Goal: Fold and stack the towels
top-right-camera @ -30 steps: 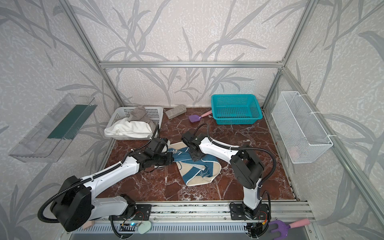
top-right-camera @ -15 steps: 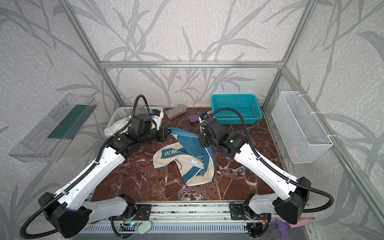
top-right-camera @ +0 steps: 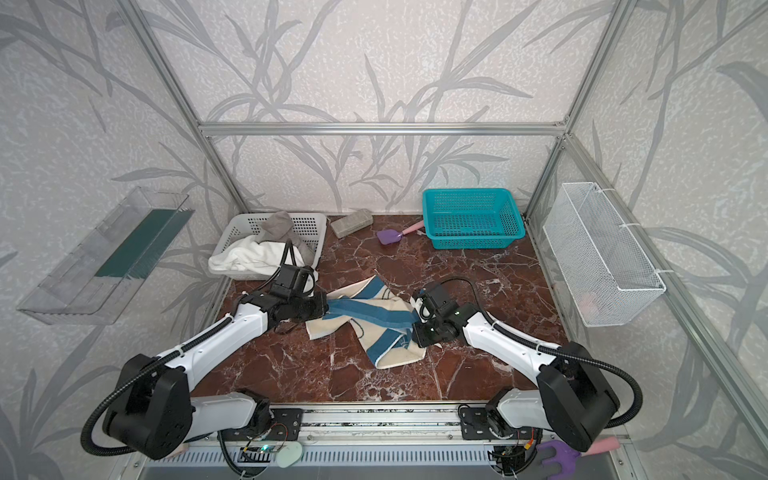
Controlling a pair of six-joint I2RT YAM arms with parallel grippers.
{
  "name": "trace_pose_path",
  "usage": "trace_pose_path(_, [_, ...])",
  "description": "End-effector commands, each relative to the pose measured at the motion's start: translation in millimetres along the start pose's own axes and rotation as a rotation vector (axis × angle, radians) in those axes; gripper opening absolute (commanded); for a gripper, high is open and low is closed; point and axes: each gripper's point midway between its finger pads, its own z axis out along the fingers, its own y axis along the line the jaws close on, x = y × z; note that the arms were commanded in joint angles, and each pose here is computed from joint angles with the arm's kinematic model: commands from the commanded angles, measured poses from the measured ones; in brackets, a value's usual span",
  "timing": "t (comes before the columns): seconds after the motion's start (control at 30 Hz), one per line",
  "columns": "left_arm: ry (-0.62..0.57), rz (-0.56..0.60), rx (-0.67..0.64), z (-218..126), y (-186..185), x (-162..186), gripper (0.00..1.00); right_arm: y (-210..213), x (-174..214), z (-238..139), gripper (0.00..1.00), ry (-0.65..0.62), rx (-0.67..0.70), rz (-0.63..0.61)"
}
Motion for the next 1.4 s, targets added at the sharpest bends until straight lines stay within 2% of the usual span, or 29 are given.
trace_pose_path(0.0, [-0.092, 0.006, 0.042, -5, -13, -27, 0.00, 12, -27, -9, 0.20, -0.075, -0.055, -0.001])
trace_pose_path(0.2, [-0.084, 0.022, 0.044, -5, -16, -34, 0.00, 15, -39, -12, 0.01, -0.101, -0.054, -0.040])
trace_pose_path(0.27, [-0.083, 0.026, 0.052, -11, -21, -38, 0.00, 15, -43, -19, 0.00, -0.123, -0.038, -0.049])
trace_pose_path(0.37, [-0.125, 0.055, 0.098, -34, -38, -56, 0.00, 15, -59, -50, 0.00, -0.215, 0.014, -0.056])
trace_pose_path(0.47, [-0.202, 0.096, 0.130, -73, -58, -80, 0.00, 6, -81, -98, 0.00, -0.359, 0.123, -0.008])
trace_pose_path(0.6, [-0.317, 0.178, 0.143, -148, -85, -112, 0.00, 8, -112, -190, 0.00, -0.544, 0.174, 0.034])
trace_pose_path(0.77, [-0.543, 0.269, 0.202, -265, -119, -138, 0.00, 40, -148, -318, 0.00, -0.781, 0.222, -0.153])
trace_pose_path(0.83, [-0.671, 0.256, 0.282, -325, -137, -143, 0.00, 58, -152, -360, 0.00, -0.861, 0.204, -0.209])
trace_pose_path(0.93, [-0.845, 0.238, 0.477, -410, -165, -137, 0.00, 84, -147, -416, 0.00, -0.980, 0.165, -0.306])
trace_pose_path(1.07, [-1.058, 0.236, 0.629, -507, -178, -123, 0.00, 113, -128, -499, 0.00, -1.150, 0.122, -0.379])
trace_pose_path(1.23, [-1.217, 0.231, 0.837, -591, -193, -104, 0.00, 147, -98, -569, 0.00, -1.285, -0.022, -0.427])
trace_pose_path(1.37, [-1.245, 0.275, 0.917, -627, -209, -101, 0.00, 158, -81, -604, 0.00, -1.397, -0.075, -0.446])
